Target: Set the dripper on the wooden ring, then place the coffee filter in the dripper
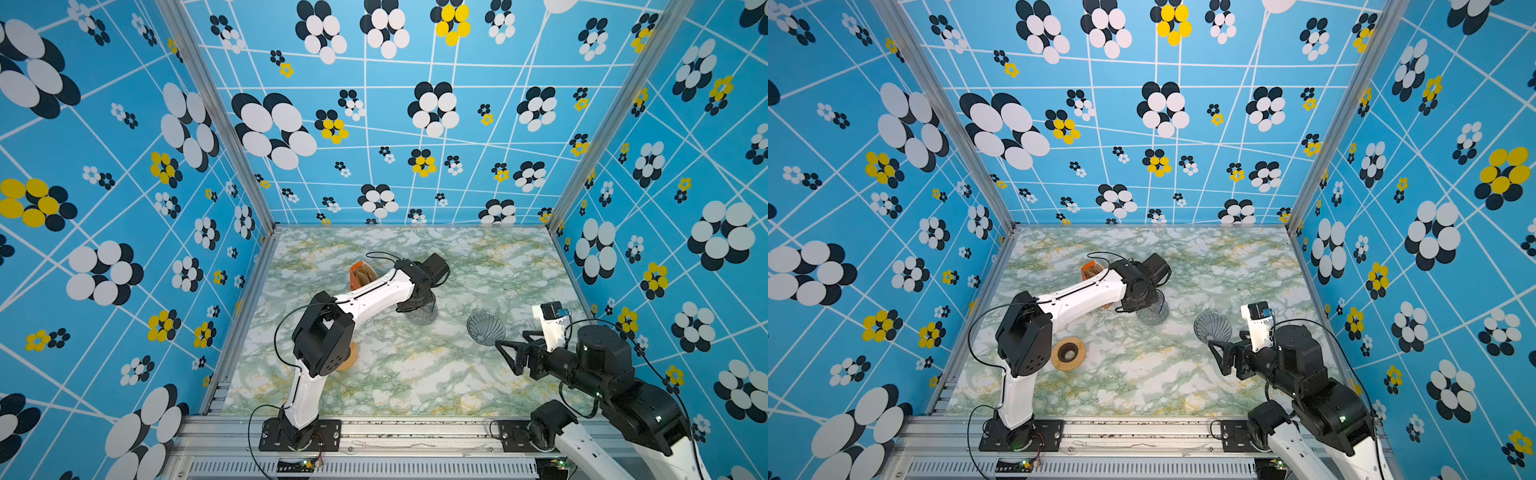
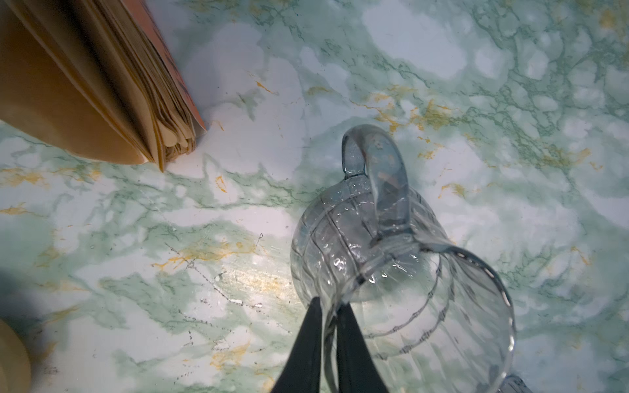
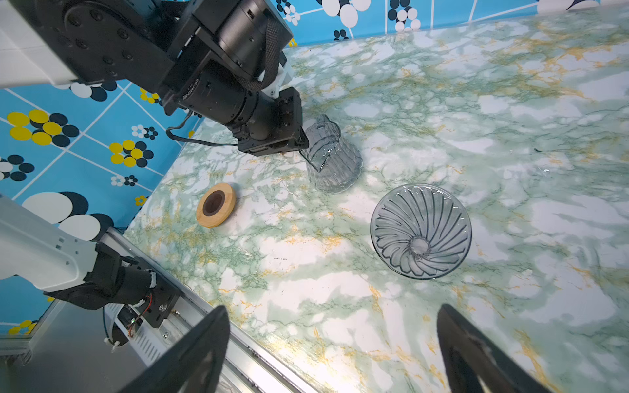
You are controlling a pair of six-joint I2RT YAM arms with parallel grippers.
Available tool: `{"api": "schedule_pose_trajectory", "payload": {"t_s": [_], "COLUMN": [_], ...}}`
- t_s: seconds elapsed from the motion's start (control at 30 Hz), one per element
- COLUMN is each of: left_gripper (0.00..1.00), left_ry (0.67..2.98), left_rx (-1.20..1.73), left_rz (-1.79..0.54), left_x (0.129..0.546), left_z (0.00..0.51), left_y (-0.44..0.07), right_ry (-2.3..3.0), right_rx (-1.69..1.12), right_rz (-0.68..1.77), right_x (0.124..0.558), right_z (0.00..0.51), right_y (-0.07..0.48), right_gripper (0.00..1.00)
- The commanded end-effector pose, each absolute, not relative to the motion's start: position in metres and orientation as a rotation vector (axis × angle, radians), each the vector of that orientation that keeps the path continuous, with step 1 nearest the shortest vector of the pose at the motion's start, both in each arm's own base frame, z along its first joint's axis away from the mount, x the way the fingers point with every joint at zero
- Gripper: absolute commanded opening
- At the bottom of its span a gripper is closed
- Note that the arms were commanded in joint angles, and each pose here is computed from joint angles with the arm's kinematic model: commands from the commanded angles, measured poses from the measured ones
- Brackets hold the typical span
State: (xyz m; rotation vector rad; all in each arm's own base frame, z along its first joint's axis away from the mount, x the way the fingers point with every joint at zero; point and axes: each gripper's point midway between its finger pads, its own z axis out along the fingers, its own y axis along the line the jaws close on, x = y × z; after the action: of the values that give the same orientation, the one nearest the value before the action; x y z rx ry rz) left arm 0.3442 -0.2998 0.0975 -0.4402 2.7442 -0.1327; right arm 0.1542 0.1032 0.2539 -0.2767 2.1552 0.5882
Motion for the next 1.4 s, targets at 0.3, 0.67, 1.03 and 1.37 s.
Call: {"api": "schedule_pose_trajectory", "payload": {"t_s": [0.3, 0.67, 1.03, 1.37], "left_gripper": [0.25, 0.49, 0.49, 0.49], "left_ry": [2.718, 2.563, 2.582, 2.568], "left_rx": [-0.403, -0.17, -0.086, -0.174], "left_rz": [-0.125, -0.426, -0.471, -0.405], "left_x": [0.347, 0.329, 0.264, 0.202], "left_z": [0.109, 0.168, 0.178, 0.166], "left_y": [-0.297, -0.294, -0.233, -0.146], "right_ry": [2.163, 2.17, 2.208, 2.137], "right_rx": [-0.258, -0.28, -0.347, -0.422], "right_rz": [0.579, 0.603, 0.716, 0.879], "right_x": [0.155, 0.155, 0.153, 0.153], "right_z": [0.251, 0.251, 0.265, 0.289], "right_y": [0.101, 0.106, 0.126, 0.151], "right_gripper": [0.96, 0.96, 0.99, 0.99]}}
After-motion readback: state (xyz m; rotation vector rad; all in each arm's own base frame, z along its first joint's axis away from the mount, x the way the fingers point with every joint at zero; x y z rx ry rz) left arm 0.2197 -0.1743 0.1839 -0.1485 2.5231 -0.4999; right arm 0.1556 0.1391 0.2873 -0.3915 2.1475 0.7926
